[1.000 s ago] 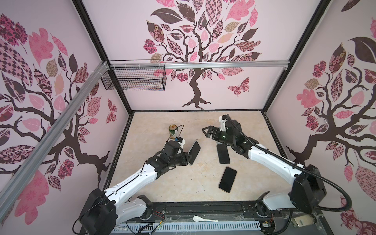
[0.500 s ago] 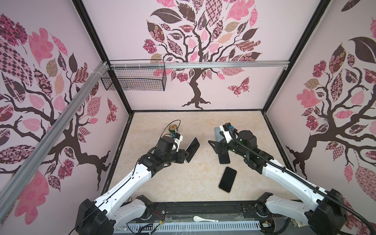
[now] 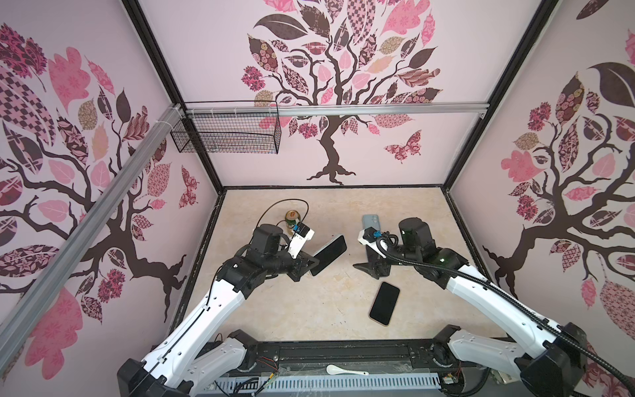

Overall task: Take the phone out of the phone case
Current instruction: Pass the phone.

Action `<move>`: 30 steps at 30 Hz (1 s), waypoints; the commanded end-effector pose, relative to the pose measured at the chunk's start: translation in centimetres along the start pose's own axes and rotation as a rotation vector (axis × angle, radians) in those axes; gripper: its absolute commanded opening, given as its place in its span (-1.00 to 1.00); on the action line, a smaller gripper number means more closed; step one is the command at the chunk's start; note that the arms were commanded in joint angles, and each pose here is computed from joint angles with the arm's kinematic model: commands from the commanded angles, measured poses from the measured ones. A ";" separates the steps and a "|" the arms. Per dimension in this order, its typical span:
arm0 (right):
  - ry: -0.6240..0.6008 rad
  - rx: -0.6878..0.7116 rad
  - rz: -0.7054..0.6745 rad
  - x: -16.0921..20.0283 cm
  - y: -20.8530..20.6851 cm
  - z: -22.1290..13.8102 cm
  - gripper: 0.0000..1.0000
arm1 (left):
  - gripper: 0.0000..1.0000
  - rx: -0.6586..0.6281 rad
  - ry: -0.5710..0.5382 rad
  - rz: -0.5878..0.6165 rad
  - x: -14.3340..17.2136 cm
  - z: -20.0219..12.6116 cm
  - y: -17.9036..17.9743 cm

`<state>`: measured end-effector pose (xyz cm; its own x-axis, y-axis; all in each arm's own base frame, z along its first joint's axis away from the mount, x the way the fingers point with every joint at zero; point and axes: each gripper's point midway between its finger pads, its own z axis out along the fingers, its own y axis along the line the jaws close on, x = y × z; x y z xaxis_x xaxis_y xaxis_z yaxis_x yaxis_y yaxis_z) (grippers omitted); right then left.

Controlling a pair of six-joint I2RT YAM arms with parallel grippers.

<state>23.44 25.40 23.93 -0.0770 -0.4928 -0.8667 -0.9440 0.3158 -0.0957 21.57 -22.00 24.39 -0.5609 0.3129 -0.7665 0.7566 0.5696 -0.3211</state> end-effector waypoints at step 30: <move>-0.001 -0.264 -0.110 -0.2 5.2 -2.2 0.37 | -1.00 0.470 0.036 0.388 -2.2 -3.5 -4.4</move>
<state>18.27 25.33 22.85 -0.0296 -0.5384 -0.8422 -0.9981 0.0614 -0.0042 19.65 -22.44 27.85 -0.2749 0.4900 -0.8272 0.9600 0.0923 -0.2643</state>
